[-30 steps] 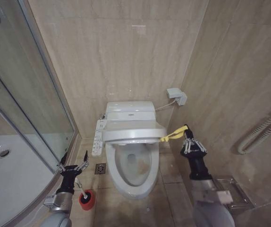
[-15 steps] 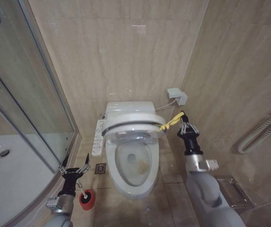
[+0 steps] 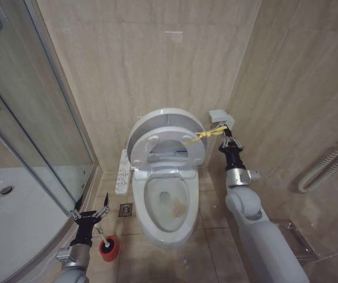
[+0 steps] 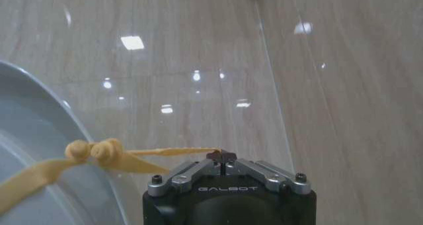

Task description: Open the toilet lid, clean the toilet bowl with a toilet brush, close the toilet lid, and flush.

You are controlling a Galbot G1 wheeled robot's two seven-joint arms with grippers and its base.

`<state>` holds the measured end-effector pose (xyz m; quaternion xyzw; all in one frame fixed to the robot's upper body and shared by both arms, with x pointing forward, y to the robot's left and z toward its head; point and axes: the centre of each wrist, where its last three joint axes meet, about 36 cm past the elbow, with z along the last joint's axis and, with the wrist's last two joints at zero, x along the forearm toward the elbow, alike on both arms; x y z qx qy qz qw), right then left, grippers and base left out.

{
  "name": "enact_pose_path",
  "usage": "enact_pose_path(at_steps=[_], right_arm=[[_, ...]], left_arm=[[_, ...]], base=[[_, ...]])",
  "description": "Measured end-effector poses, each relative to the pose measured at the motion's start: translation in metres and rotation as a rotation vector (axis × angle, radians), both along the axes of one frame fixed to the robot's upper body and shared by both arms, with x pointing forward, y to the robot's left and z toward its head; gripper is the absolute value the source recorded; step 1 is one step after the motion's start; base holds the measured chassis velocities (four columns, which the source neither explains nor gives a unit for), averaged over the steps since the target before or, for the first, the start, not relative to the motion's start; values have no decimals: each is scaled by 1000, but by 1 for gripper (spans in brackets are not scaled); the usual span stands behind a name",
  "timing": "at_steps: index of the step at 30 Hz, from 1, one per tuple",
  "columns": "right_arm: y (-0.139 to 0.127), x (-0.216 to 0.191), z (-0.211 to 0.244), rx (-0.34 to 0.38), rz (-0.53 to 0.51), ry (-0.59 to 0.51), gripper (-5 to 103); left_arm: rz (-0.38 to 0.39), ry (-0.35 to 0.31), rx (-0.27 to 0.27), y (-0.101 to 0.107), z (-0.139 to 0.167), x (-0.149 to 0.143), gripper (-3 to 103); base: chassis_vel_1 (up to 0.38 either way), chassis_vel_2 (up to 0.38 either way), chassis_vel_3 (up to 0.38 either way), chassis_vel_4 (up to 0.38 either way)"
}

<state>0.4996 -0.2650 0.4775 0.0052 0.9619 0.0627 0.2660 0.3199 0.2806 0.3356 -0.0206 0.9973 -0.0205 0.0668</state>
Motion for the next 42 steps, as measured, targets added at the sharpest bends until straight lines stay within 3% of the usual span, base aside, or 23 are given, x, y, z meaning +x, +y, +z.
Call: enact_pose_path(at_steps=[12,18,29,42], right_arm=[[-10,88,16,40,15,11,0],[-13,108,11,46,16,31,0],[11,151,17,79,77,39,0],[11,142,17,68,87,37,0]], left_arm=[[20,9,13,8,-3,-2,100],[26,11,17,11,-4,-2,100],[48,14,20,19,-8,-2,100],[57,6,20,21,-6,-6,100]], base=[[0,0,0,0],[0,0,0,0],[0,0,0,0],[0,0,0,0]])
